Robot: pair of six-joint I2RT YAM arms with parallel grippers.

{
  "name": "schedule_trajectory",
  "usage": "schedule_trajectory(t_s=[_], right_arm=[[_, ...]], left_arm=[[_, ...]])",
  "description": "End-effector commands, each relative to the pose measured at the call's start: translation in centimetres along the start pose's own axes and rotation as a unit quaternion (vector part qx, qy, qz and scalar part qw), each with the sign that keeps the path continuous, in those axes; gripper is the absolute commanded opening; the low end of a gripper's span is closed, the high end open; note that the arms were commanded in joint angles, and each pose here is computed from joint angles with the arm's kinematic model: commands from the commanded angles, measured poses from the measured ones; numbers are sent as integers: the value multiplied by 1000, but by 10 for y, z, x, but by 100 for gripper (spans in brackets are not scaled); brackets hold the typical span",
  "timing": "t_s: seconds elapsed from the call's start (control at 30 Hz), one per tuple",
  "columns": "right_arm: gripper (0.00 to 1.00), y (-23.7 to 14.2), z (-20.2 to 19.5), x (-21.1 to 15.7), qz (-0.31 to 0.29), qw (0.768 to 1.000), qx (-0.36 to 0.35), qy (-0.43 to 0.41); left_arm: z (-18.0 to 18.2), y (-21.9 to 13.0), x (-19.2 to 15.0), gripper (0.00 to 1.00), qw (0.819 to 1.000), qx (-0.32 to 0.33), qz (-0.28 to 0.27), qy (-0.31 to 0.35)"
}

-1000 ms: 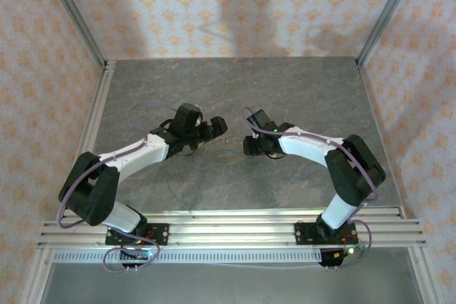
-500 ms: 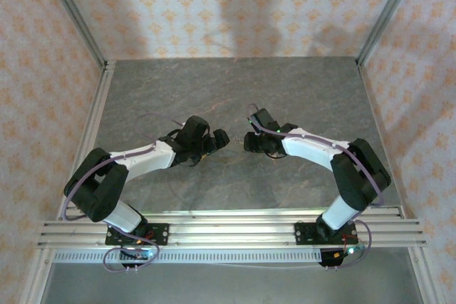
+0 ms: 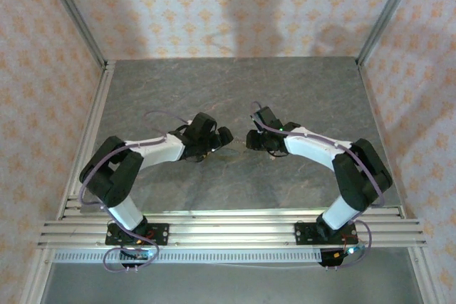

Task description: Put the keys on the keyring

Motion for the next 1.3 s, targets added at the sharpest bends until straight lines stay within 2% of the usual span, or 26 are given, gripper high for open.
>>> schedule_trajectory(t_s=[0.0,0.3,0.5,1.0,1.27], right_arm=[[40,-8,-1,3,-15,1000,3,-8],[40,-5,-2,1,-8,1000,9,-19],[40,2,0,-4,14,999,29,-24],[40,41,9,1,42,998,33,-20],[40,36,18,-12,50,997,47,-25]], left_arm=[[-16,4,15,100,1000,-12,-20,12],[-38,20,54,100,999,-23,-22,31],[-37,2,73,100,998,-29,-33,42],[-29,-59,62,100,995,-77,-64,21],[-32,-76,61,100,992,-94,-75,25]])
Point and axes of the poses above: each hand's point on the last joint's axis, 136 mm out from that joint toward the fingers, its own y axis out along the fingers, its own z axis along the line the jaws close on, x = y × z, the point moved 8 cm from there along -y, back along the fingers, and after that the axes turned 1 degree about y, right-handed, at the moved point
